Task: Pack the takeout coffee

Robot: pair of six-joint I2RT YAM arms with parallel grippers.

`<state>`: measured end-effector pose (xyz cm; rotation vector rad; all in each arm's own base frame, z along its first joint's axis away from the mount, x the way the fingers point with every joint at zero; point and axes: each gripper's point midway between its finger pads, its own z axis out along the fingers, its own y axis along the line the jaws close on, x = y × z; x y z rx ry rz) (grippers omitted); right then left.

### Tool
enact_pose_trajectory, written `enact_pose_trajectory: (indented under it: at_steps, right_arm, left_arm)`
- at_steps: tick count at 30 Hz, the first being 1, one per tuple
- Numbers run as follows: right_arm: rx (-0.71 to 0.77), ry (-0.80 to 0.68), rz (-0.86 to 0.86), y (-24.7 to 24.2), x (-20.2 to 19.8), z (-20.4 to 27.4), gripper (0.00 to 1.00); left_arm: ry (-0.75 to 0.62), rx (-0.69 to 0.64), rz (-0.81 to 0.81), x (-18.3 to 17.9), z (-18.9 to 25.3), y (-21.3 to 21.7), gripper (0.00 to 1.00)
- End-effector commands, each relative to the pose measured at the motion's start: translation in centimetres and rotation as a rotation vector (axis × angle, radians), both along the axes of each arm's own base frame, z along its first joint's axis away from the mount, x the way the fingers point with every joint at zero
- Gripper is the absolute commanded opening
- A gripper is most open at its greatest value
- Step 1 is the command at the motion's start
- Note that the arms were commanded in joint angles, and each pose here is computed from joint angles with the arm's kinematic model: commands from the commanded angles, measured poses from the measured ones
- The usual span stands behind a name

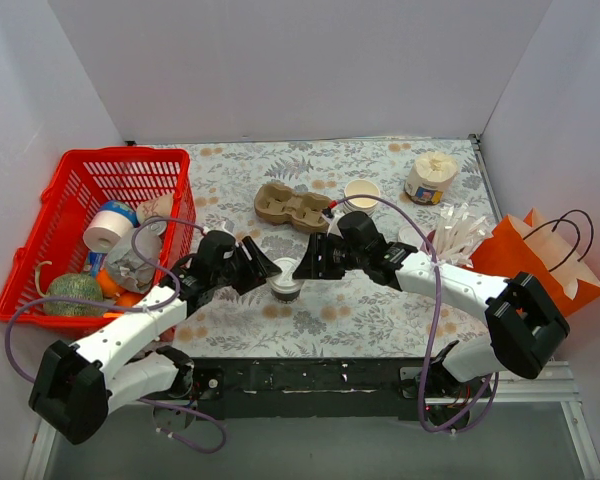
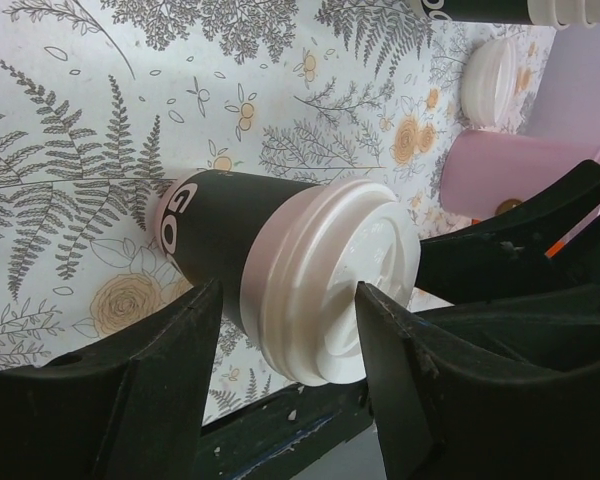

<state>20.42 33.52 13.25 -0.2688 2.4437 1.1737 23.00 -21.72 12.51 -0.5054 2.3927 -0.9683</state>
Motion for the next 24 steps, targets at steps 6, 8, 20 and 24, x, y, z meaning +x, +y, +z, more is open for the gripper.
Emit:
enact_pose_trajectory:
  at_steps: [6,8,20,24]
  right_arm:
    - [0.018,-0.051,-0.003,1.1,1.0,1.6,0.59]
    - [0.014,-0.05,-0.002,1.2,1.0,1.4,0.59]
    - [-0.03,-0.04,-0.002,1.2,1.2,0.2,0.53]
    - [-0.05,-0.033,-0.012,0.9,1.3,-0.4,0.53]
  left_arm:
    - [-0.007,-0.002,0.038,-0.4,-0.5,1.0,0.46]
    - [-0.018,-0.005,0.042,-0.4,-0.5,1.1,0.46]
    - [-0.005,-0.03,0.036,-0.6,-1.0,0.7,0.29]
    - [0.021,-0.008,0.044,-1.0,-2.2,1.2,0.24]
